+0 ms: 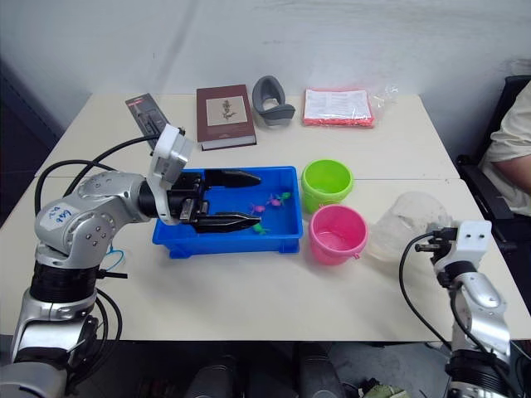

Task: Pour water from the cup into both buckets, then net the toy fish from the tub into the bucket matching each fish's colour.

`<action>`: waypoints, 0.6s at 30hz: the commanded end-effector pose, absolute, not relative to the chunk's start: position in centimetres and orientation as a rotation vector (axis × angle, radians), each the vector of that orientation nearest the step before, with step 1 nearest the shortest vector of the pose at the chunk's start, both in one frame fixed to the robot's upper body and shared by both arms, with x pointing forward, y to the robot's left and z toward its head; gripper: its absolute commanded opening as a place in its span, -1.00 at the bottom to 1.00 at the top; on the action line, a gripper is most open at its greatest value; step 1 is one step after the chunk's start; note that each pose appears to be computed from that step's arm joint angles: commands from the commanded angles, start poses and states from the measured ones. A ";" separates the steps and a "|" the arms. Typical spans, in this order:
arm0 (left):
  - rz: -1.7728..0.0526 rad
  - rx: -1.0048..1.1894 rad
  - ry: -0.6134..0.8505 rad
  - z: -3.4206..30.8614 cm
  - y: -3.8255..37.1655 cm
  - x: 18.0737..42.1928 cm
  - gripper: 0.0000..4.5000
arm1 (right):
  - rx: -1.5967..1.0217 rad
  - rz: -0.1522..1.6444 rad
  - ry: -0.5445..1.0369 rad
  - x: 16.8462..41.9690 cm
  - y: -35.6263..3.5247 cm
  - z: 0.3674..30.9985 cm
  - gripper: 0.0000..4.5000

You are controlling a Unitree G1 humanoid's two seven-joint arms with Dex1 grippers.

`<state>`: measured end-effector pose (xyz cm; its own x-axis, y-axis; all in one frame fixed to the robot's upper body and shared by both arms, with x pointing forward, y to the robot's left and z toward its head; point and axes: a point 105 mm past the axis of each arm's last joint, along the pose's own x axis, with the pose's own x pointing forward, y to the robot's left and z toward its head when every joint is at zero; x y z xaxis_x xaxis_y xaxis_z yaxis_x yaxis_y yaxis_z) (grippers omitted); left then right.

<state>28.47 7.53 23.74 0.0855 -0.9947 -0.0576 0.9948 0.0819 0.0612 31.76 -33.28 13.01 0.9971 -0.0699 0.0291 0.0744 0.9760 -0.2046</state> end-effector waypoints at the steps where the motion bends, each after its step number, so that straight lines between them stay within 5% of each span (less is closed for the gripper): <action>1: -1.499 0.127 -0.032 24.1 7.5 28.0 1.00 | -0.323 -0.045 -0.103 31.7 -31.7 17.0 -0.98; 18: -1.486 0.156 -0.010 22.9 7.7 28.4 1.00 | -0.908 -0.040 -0.175 32.6 -28.9 21.5 -0.98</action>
<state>28.57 7.64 22.74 0.0913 -0.9922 -0.0845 0.9931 0.0844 0.0813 32.64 -29.61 19.04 0.9969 0.0118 0.0772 0.0492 0.6732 -0.7378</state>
